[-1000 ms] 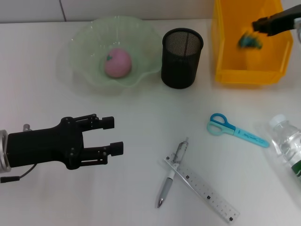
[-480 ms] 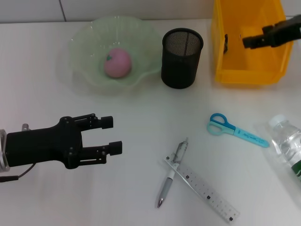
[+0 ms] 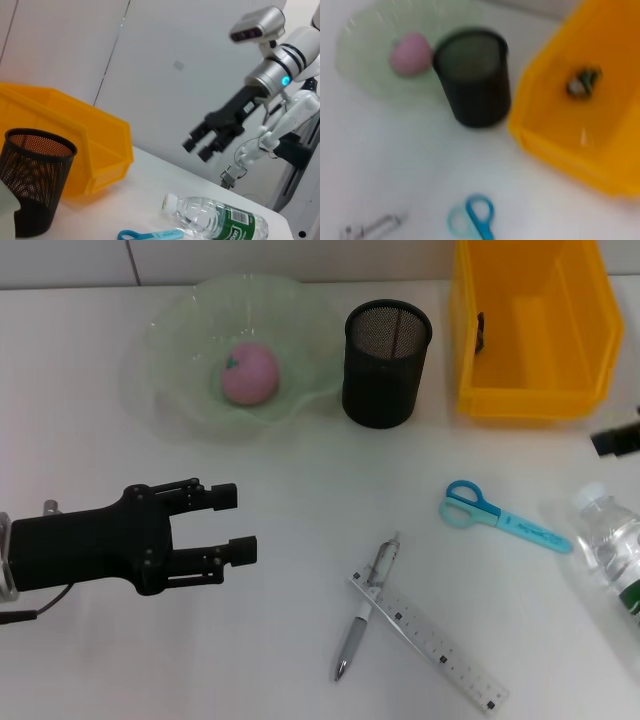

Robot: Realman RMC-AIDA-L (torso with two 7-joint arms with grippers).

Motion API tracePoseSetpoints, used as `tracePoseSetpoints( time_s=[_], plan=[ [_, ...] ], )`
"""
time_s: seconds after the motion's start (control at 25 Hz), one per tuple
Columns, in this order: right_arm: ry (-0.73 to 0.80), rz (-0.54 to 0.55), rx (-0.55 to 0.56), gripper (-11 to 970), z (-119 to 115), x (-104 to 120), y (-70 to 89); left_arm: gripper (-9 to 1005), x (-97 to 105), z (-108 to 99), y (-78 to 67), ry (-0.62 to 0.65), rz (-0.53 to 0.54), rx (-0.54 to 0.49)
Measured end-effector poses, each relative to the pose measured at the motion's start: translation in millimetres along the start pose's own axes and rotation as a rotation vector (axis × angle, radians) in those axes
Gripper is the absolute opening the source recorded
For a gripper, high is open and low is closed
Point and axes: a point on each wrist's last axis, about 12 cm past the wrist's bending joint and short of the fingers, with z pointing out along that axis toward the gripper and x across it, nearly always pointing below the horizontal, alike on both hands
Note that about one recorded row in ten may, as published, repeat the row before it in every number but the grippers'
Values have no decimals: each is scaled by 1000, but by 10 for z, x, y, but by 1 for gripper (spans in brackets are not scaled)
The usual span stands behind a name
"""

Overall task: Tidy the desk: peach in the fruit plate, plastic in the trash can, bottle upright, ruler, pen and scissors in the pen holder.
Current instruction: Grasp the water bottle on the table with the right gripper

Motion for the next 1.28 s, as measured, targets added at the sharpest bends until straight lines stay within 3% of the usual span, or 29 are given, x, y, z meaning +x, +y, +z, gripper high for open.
tracePoseSetpoints(
  time_s=[0.28,0.48,1.04,1.28],
  plan=[
    [140,143,3,760,108,397,-95,725,-41,29,23,2,6,6],
    [186,183,-11,759,215,512,-136,722,-74,54,39,2,11,11],
    [281,156,-5,760,570,587,-142,714,-75,75,36,1,11,15],
    [282,152,1,763,606,592,-152,711,-68,77,29,0,9,18]
  ],
)
